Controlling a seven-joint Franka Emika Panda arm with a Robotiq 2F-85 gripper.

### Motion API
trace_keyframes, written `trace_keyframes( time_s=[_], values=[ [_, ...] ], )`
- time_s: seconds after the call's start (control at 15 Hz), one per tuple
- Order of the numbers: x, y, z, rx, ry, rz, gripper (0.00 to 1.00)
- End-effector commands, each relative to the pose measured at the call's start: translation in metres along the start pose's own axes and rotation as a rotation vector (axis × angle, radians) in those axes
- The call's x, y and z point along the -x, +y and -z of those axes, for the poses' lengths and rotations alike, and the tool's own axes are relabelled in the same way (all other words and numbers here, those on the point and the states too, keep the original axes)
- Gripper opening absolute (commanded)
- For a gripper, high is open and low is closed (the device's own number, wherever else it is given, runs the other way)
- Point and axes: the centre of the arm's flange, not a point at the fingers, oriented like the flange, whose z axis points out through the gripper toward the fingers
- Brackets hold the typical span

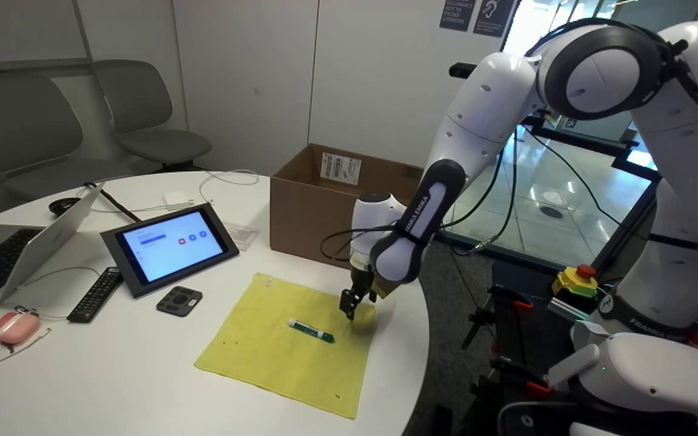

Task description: Pick up the marker, put it on the towel , fold the towel together with the marker and put it in the box

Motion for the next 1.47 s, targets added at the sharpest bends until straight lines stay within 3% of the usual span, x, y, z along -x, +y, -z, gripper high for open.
trace_keyframes(
  time_s=[0.0, 0.73, 1.0, 1.07, 1.4],
  values=[
    [0.001, 0.011, -0.009, -0.024, 0.027, -0.060, 1.00],
    [0.003, 0.013, -0.028, -0.046, -0.016, -0.061, 1.00],
    [0.002, 0.012, -0.032, -0.067, -0.032, -0.069, 0.76],
    [0.001, 0.011, -0.031, -0.073, -0.031, -0.070, 0.61],
    [-0.001, 0.012, -0.024, -0.077, -0.022, -0.072, 0.40]
  ],
)
